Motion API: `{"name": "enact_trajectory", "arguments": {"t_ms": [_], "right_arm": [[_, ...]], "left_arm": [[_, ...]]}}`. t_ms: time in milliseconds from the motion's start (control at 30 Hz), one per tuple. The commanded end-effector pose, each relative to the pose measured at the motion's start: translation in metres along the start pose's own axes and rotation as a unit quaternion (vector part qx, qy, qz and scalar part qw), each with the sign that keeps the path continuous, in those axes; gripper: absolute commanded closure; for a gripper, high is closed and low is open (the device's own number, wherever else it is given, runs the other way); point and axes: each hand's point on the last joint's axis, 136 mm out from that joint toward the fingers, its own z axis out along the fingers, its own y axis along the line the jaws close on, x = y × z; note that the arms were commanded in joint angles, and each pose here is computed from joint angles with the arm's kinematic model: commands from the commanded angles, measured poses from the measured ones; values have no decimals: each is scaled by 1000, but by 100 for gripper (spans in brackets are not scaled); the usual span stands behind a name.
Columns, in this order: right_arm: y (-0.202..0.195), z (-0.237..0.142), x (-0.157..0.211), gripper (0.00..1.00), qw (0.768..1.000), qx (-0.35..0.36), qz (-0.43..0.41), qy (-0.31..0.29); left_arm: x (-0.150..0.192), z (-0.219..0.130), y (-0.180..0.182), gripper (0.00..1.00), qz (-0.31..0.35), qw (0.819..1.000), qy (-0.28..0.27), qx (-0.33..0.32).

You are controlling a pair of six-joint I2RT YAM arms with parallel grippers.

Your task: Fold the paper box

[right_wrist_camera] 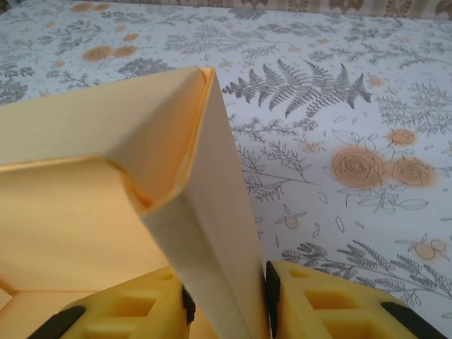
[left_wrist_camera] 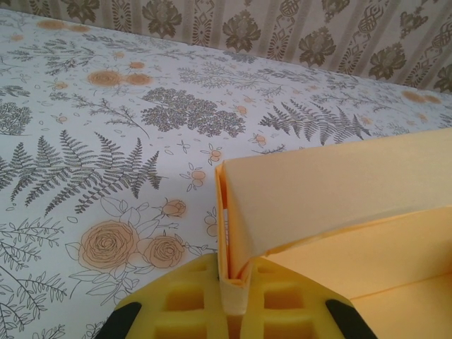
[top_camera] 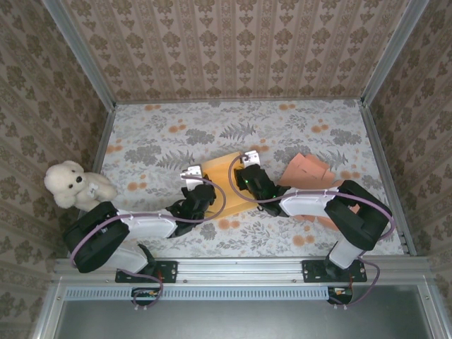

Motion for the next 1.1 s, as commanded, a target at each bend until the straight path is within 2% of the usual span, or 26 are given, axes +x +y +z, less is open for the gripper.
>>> {"name": "enact_trajectory", "arguments": {"t_ms": [0,267,467,733,800,900,1067], "right_arm": [[4,-3,-17,66,999,-13,11,-41],[0,-12,-37,62,998,-19,-2,-63],[-16,-12,-36,61,998,-10,-3,-60],[-32,-13,-39,69,998,17,-9,-65],[-45,-12,-38,74,996,63,-8,-61],[-72,-18,-38,76,982,179,-24,-57],[-94,-33,-38,77,966,247,-17,-68]], "left_arm": [[-2,-3,-6,100,-5,1000,3,11],[3,-1,-8,100,0,1000,11,16],[3,-1,-11,100,-1,1000,12,23],[1,-1,-15,100,1,999,13,30],[1,0,-16,100,-1,1000,13,28],[1,1,-11,100,0,1000,14,10],[1,2,-6,100,3,1000,12,-5]]}}
